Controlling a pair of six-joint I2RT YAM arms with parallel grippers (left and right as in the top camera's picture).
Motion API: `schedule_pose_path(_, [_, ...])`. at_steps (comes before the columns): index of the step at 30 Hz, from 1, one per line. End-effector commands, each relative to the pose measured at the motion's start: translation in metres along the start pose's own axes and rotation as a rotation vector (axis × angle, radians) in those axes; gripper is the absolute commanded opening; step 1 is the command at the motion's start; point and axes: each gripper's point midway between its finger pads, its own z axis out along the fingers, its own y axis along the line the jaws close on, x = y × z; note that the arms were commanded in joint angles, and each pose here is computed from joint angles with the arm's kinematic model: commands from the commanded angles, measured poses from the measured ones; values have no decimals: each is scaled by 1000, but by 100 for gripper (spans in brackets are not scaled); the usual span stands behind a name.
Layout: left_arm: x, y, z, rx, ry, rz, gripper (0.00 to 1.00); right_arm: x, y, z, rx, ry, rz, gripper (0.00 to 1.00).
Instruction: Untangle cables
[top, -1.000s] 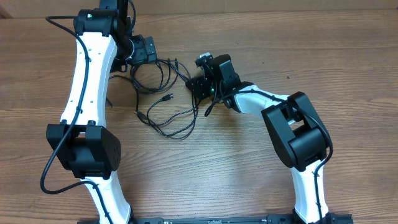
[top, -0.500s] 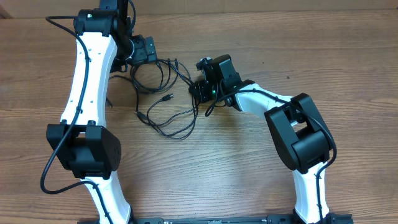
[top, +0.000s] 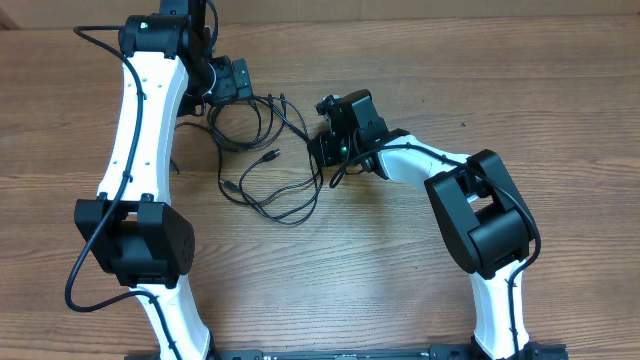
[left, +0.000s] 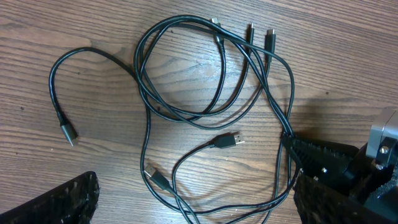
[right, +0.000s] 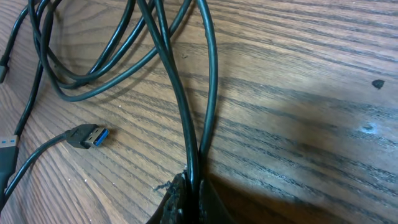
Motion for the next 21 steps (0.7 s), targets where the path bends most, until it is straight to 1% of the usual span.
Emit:
schedule_pose_path(1, [-3, -7, -10, 22, -26, -5, 100, -22, 8, -25, 26, -58, -18, 4])
schedule_pose_path(5, [-3, -7, -10, 21, -26, -5, 100, -31, 17, -41, 22, -71, -28, 4])
schedule_pose_path(6, [-3, -7, -10, 22, -26, -5, 100, -33, 21, -47, 21, -74, -38, 11])
schedule_pose_path(7, [-3, -7, -10, 21, -26, -5, 100, -35, 24, -53, 22, -75, -49, 11])
schedule_pose_path(14, [-3, -7, -10, 21, -26, -5, 100, -39, 28, -64, 32, -81, -50, 11])
schedule_pose_path(15, [-3, -7, -10, 21, -26, -5, 100, -38, 23, -64, 55, -78, -49, 15])
schedule_pose_path(16, [-3, -7, -10, 21, -26, -5, 100, -37, 20, -64, 73, -75, -46, 24])
schedule_pose_path(17, [-3, -7, -10, 21, -26, -5, 100, -34, 13, -64, 113, -68, -39, 43])
schedule_pose_path(18, [-3, -7, -10, 21, -26, -5, 100, -32, 5, -65, 154, -60, -32, 49])
schedule_pose_path(21, [-3, -7, -10, 21, -26, -5, 100, -26, -6, -66, 215, -42, -22, 52])
